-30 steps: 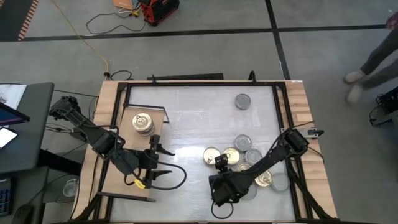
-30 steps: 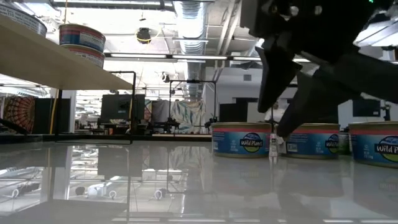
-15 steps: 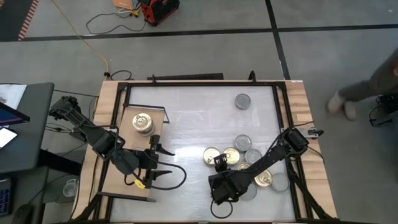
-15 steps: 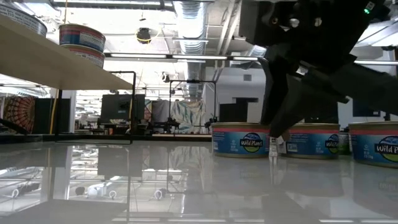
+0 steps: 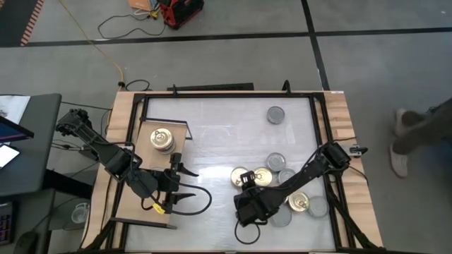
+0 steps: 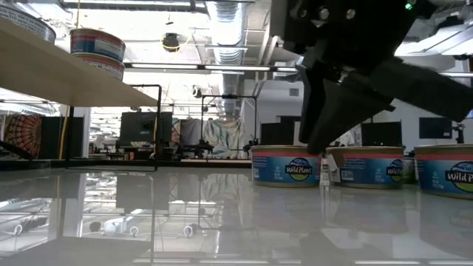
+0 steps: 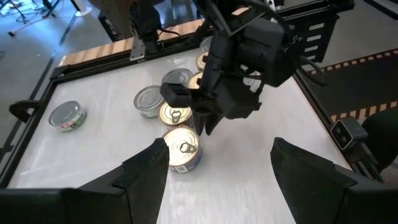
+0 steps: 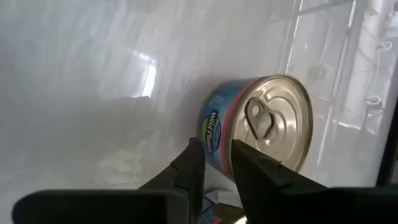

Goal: Stack canned seafood by type on shelf
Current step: Stack the blue tuna can on top of the blue tuna can on the shelf

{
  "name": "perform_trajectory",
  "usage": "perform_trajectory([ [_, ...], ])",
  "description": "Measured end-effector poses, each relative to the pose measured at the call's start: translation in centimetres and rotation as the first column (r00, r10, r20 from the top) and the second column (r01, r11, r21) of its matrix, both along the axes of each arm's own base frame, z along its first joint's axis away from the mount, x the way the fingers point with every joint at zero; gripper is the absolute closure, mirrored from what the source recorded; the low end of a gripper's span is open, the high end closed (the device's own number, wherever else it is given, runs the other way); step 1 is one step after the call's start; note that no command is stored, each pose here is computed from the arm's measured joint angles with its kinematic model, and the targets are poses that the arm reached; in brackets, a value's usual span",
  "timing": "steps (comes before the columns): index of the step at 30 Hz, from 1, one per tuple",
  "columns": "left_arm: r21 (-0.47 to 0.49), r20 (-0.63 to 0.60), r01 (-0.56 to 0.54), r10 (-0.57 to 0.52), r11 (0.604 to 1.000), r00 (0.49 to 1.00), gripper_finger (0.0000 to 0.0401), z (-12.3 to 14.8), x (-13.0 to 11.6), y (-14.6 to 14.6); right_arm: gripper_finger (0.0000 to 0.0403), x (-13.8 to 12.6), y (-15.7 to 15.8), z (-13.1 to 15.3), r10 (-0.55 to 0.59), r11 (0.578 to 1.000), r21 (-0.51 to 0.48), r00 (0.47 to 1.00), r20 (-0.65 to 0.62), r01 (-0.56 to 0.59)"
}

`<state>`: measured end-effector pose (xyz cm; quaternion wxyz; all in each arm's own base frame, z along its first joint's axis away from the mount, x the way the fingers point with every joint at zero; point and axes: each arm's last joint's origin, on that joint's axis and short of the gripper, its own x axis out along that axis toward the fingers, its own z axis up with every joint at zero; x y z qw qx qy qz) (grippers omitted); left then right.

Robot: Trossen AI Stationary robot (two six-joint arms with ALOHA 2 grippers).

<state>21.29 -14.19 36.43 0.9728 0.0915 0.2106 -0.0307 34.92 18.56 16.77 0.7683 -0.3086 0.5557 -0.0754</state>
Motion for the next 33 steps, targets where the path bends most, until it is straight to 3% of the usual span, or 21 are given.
perform_trajectory([
  [12, 0.001, -0.004, 0.000, 0.000, 1.000, 1.000, 0.0134, 0.0, 0.0, 0.0, 0.0290, 0.6, -1.4, -1.0, -0.006, 0.999, 0.046, 1.000, -0.009, 0.006],
  [24, -0.003, -0.008, -0.004, 0.004, 1.000, 1.000, 0.0134, -0.1, 0.0, 0.0, 0.0388, -1.4, 0.7, -2.7, -0.010, 1.000, 0.007, 0.997, 0.080, 0.009],
  [33, -0.019, -0.008, -0.011, 0.011, 1.000, 1.000, 0.0134, -0.1, 0.0, 0.0, 0.0370, -2.0, 1.8, -3.8, -0.017, 0.994, 0.105, 0.999, 0.049, 0.011],
])
